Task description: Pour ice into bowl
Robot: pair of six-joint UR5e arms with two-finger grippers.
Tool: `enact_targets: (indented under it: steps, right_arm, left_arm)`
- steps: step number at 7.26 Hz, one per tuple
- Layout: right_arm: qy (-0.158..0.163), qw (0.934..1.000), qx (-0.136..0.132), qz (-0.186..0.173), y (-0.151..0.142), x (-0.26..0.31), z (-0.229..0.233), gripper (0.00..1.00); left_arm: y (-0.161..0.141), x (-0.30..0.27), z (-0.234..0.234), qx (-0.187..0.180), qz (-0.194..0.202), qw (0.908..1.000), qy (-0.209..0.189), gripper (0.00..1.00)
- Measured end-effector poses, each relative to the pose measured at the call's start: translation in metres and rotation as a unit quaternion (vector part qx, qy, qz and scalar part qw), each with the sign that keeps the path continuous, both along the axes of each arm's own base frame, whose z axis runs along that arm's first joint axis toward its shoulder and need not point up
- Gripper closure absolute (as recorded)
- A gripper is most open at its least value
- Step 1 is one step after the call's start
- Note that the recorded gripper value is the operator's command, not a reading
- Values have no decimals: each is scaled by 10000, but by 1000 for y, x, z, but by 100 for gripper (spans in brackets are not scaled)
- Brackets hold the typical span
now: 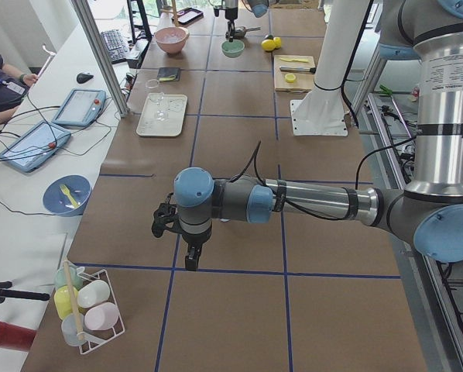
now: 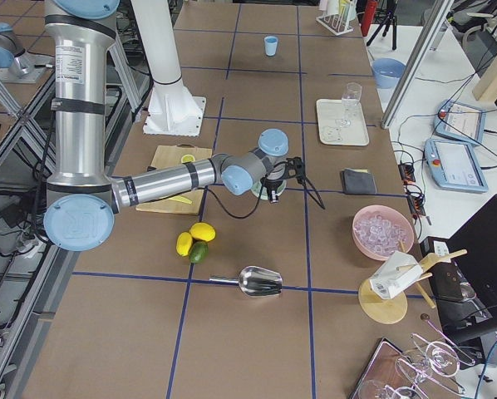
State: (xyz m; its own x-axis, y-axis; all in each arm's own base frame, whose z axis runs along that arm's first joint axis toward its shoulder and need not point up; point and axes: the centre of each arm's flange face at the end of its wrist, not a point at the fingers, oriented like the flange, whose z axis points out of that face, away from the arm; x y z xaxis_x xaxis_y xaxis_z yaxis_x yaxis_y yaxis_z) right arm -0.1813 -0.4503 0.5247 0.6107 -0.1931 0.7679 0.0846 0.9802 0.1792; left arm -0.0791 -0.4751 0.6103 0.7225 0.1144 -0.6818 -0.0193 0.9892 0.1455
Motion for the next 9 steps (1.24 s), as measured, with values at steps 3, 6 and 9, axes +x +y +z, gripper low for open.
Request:
enact_targets:
  steps: [3,6,9]
  right_arm:
    - [-246,9994,166,160,-1,2,65,82]
    - [-278,9991,206,248,-1,2,72,0]
    - [-190,9985,212,462,-10,20,58,0]
  left_arm:
    - [0,0,-1,12,1,10000,-2,0]
    - [1,0,-1,12,2,10000,-1,0]
    - [1,0,-1,4,2,10000,-2,0]
